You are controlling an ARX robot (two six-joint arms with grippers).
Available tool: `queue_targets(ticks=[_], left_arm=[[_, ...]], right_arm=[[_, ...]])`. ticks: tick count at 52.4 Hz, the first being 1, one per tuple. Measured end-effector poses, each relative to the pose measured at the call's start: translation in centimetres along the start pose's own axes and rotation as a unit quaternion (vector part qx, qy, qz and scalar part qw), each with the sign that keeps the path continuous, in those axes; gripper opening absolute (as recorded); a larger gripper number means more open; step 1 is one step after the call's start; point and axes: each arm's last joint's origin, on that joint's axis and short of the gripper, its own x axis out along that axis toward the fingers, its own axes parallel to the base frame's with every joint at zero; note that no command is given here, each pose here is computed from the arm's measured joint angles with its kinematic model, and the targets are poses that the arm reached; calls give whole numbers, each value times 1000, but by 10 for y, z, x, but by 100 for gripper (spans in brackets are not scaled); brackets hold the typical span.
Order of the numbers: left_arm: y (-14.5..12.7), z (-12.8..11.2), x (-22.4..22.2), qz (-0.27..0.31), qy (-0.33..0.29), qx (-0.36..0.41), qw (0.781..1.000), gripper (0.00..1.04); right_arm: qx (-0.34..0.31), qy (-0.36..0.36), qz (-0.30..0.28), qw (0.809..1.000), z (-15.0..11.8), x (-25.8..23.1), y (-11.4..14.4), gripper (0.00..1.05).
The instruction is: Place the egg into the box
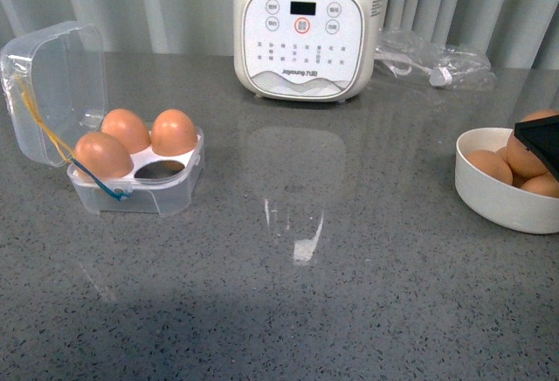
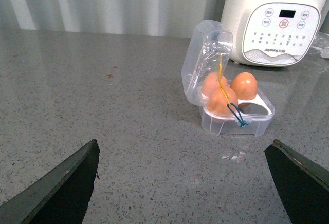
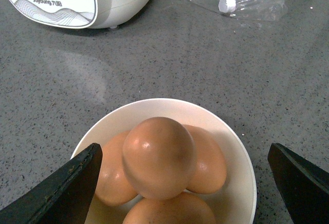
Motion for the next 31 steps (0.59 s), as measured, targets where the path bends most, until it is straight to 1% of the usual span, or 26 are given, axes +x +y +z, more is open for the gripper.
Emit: queue_targets(ticks=[13,24,26,28,29,31], left_arm=[[0,0,0,0,0,0,1000,98],[0,0,0,0,0,0,1000,98],[0,0,0,0,0,0,1000,98],[0,0,0,0,0,0,1000,98],[0,0,0,0,0,0,1000,98],[0,0,0,0,0,0,1000,98]], right_arm=[[-5,4,4,1000,1,12,-1,98],[-18,6,21,1000,5,22,7,98],[-19,7,24,999,6,24,9,93],[-22,10,27,999,6,25,11,86],[-25,13,28,999,5,26,12,81],[-28,14,27,999,5,26,13,75]])
